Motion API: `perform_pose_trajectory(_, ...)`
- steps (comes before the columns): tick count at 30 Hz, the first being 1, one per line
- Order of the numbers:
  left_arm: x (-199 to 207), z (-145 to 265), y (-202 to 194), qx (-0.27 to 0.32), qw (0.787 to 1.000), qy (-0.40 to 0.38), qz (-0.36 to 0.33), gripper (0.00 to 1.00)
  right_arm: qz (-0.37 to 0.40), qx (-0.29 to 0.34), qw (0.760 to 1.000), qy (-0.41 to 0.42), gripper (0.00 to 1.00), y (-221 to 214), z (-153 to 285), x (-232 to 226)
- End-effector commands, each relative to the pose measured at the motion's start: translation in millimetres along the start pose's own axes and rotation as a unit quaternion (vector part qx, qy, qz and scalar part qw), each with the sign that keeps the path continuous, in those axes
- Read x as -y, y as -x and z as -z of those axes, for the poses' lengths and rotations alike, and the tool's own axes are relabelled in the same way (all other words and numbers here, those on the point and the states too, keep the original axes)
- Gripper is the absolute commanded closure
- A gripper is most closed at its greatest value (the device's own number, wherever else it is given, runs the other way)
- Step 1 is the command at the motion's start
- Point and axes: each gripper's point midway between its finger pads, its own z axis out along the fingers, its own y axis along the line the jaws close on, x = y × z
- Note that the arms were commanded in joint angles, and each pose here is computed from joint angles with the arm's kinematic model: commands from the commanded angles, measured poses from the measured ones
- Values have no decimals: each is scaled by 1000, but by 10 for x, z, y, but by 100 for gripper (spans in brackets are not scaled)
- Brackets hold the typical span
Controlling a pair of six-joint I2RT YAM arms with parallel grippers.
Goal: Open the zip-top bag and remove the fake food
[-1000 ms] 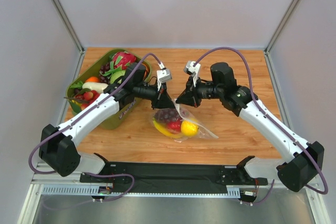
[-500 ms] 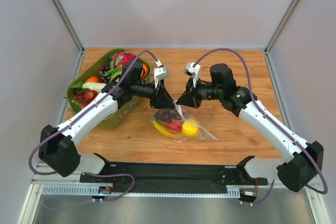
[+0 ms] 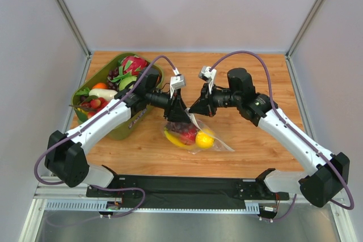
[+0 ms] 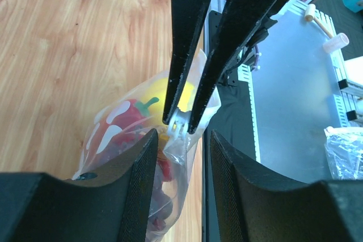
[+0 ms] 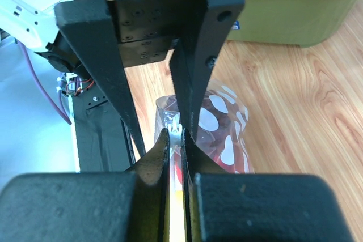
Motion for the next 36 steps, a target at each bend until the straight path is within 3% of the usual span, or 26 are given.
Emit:
perform_pose_trajectory(1,92,3,189,15,999,-21,-42,50,22,29,999,26,100,238,44,-147)
perform_pose_trajectory(3,96,4,201,17,999,-21,-44,55,20,27,999,31,100,222,47,-160)
perform_pose_trajectory(5,105,0,203,18,999,-22,-43,71,20,26,999,36,100,221,51,-180)
perform_pose_trajectory(6,98,-1,204,20,999,-23,-44,86,18,25,999,36,100,212,52,-181)
perform_pose_trajectory(9,102,1,213,22,998,-22,-45,100,21,27,999,33,100,231,70,-192)
perform_pose_trajectory(36,-1,155,371,68,993,50,-81,100,-31,-23,999,-7,100,-157,95,-80)
